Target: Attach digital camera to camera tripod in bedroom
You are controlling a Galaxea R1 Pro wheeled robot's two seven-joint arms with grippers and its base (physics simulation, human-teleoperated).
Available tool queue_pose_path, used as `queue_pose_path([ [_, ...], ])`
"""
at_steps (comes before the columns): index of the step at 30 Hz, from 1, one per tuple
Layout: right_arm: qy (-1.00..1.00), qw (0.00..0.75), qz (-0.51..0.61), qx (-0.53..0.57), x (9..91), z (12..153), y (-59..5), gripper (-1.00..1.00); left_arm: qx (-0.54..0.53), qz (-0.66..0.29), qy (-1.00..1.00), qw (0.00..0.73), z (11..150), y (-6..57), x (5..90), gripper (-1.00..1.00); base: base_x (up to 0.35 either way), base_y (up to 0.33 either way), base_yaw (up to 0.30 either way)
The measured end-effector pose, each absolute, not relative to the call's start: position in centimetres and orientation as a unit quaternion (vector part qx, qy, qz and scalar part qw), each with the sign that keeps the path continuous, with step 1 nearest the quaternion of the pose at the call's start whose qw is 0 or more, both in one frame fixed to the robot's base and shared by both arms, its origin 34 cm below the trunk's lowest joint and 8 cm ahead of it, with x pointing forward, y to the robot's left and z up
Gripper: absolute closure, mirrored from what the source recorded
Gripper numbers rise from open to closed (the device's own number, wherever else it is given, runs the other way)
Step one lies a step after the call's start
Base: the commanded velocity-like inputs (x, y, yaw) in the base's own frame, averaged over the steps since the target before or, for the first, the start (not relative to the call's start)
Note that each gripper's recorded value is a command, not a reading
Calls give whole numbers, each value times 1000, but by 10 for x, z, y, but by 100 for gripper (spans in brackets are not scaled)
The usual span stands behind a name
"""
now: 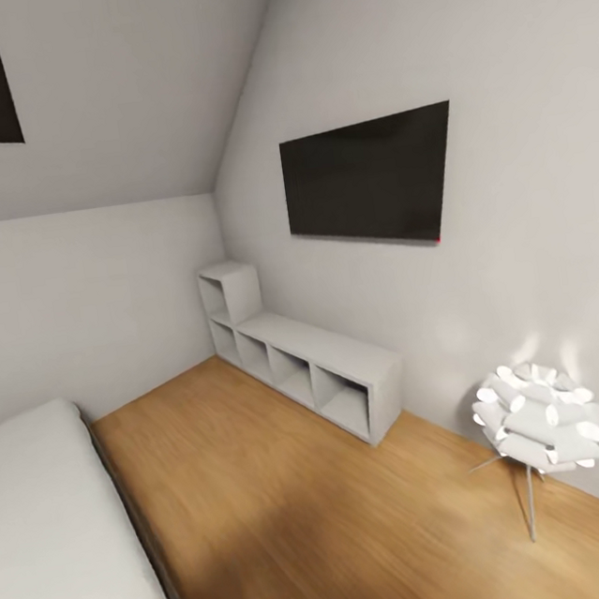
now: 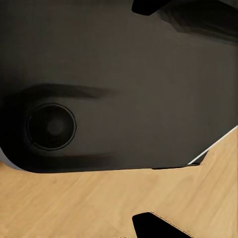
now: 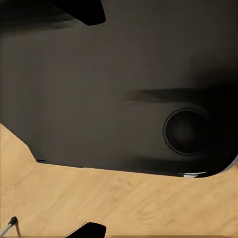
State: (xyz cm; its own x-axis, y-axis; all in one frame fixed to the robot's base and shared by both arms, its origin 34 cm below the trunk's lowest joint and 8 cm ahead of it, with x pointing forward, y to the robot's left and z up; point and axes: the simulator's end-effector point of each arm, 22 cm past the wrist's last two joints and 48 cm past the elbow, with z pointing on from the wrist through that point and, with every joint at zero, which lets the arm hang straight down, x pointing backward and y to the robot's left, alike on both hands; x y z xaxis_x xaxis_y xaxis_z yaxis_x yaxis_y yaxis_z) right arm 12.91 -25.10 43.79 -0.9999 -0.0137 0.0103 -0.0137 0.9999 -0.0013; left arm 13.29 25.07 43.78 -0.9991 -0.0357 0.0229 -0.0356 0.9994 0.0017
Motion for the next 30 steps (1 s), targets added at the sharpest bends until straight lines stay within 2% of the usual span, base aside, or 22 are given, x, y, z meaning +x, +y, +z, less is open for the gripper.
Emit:
queue_pose_path([
  [30,-1000,5,1,7,129,438,-252,-100,18,-2,-1000,9,438,251,134,-100,323,0,-7],
])
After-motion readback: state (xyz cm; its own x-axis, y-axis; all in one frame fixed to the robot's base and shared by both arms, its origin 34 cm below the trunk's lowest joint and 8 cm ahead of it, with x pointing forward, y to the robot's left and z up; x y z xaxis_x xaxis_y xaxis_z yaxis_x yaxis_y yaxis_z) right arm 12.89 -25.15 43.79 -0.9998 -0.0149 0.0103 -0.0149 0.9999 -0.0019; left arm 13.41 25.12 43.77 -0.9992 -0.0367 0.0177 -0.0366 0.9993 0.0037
